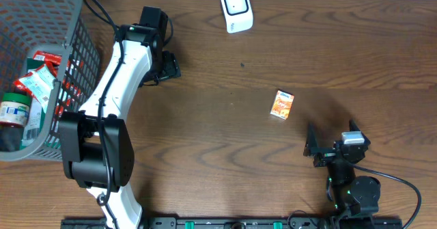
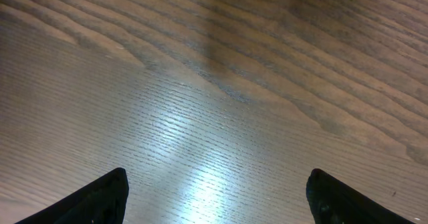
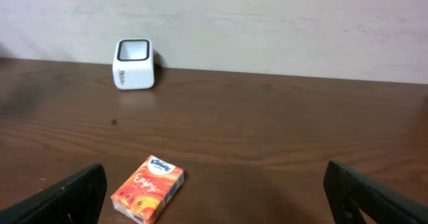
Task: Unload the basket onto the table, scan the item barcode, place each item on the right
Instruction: 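Withdraw the left arm back toward the basket, then reach the right gripper over the tissue pack on the table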
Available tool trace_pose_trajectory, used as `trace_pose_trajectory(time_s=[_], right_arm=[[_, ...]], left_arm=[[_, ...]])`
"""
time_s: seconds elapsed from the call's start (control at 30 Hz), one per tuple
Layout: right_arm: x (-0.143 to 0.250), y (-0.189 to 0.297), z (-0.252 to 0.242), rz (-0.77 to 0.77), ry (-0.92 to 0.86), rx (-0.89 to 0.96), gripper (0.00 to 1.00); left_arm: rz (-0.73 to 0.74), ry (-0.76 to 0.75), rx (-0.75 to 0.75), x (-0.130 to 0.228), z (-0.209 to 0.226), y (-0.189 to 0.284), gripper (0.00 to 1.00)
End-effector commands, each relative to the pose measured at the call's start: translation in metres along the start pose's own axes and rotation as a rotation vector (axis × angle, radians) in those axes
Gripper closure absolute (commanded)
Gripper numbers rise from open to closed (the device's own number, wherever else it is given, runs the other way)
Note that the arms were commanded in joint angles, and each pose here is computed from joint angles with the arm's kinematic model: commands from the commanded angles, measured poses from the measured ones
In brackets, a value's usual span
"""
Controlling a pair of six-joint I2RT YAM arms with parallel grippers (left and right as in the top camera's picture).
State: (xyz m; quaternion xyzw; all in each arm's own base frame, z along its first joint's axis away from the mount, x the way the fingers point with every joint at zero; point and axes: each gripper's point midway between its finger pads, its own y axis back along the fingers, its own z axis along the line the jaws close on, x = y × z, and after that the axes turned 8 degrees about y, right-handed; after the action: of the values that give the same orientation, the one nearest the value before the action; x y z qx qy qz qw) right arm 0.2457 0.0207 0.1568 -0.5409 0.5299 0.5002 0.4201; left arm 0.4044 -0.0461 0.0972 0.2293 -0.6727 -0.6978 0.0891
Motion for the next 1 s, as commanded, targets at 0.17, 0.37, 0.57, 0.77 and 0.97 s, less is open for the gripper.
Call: trace_pose_trajectory(time_s=[0.17,0.37,0.57,0.77,0.97], right_arm=[[-0.030,0.004,0.006,-0.085,-0.058,-0.047,0.01],[-0.093,0.022,-0.013,-0.006,-0.120,-0.004,0.01],[-0.147,0.016,-0.020,0.252,-0.177,-0.021,0.01],[-0.150,-0.014,-0.008,0.615,-0.213,-0.107,0.01],[-0.133,-0.051,0.033,0.795,-0.306,-0.330,0.01]], left_arm=[[-0.003,0.007,-0.012,-0.003,0.001,-0.001,0.15],[-0.003,0.007,-0.013,-0.003,0.001,-0.001,0.15],[-0.003,0.007,-0.012,-0.003,0.001,-0.001,0.15],[-0.003,0.007,-0.012,-0.003,0.001,-0.001,0.15],[-0.003,0.007,-0.012,-0.003,0.001,-0.001,0.15]])
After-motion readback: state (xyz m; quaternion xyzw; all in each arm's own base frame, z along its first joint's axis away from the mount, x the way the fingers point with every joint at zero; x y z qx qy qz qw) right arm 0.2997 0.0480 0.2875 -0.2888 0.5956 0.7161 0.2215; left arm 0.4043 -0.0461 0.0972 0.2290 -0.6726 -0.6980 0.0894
